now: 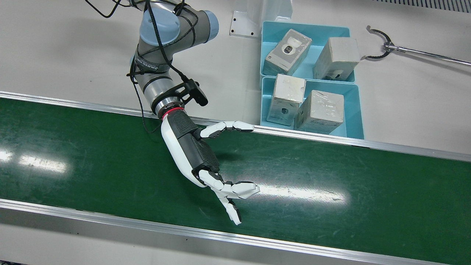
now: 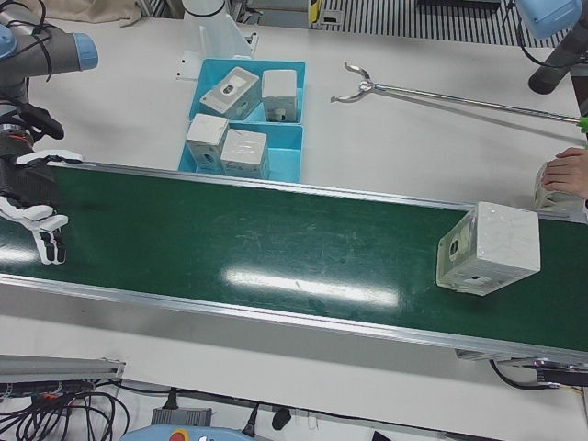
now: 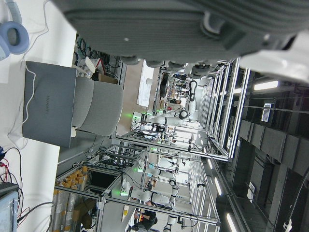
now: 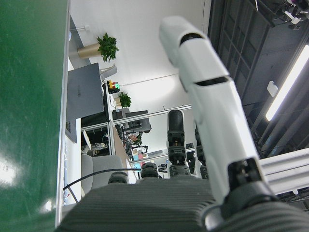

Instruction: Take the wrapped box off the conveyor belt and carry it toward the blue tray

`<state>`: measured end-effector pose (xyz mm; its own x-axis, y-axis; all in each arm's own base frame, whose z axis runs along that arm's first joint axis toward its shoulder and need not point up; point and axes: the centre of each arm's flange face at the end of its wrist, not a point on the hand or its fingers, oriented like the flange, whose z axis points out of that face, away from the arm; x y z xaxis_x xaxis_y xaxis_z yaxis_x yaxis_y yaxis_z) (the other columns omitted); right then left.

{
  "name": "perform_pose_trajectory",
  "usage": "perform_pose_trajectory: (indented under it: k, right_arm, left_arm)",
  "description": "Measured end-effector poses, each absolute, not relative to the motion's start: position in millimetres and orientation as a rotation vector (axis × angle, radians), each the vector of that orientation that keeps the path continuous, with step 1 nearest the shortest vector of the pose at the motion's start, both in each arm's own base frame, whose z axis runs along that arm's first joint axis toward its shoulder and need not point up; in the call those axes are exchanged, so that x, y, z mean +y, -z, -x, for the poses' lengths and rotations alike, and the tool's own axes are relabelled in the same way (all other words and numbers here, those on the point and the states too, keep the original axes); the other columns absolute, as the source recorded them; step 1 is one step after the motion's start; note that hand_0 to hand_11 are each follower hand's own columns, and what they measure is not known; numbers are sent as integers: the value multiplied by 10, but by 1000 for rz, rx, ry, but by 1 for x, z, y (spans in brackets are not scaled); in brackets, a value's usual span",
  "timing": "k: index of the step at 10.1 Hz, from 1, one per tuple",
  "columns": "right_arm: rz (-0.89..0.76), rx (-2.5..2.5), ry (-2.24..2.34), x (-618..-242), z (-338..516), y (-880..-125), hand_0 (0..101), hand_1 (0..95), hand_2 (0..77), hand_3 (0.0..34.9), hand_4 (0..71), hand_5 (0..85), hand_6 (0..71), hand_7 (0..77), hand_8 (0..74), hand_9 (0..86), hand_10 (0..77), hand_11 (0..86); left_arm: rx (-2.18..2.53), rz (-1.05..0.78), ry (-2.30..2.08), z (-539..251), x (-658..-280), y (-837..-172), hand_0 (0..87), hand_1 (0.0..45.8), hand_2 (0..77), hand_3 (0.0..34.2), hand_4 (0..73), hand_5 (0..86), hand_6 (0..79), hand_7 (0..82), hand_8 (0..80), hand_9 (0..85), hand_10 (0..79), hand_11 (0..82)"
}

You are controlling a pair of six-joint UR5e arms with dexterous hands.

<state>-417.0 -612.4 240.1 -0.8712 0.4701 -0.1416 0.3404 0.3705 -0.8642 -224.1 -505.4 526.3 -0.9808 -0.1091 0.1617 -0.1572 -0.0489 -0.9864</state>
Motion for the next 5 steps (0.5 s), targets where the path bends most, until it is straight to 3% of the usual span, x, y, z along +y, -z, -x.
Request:
perform_pose_trajectory:
  k: [2, 5]
  right_arm:
    - [693, -2455, -1569, -612, 401, -238, 568, 267, 235, 76, 213, 240, 98, 289, 5, 60, 0, 16]
    - [675, -2439, -1587, -612, 396, -239, 584, 245, 224, 77, 185, 240, 98, 251, 5, 60, 0, 16]
  left_arm:
    - [-2143, -300, -2231, 224, -505, -526, 0, 0, 11, 0, 0, 5, 0, 5, 5, 0, 5, 0]
    - [-2143, -300, -2231, 224, -505, -526, 0, 0, 11, 0, 0, 5, 0, 5, 5, 0, 5, 0]
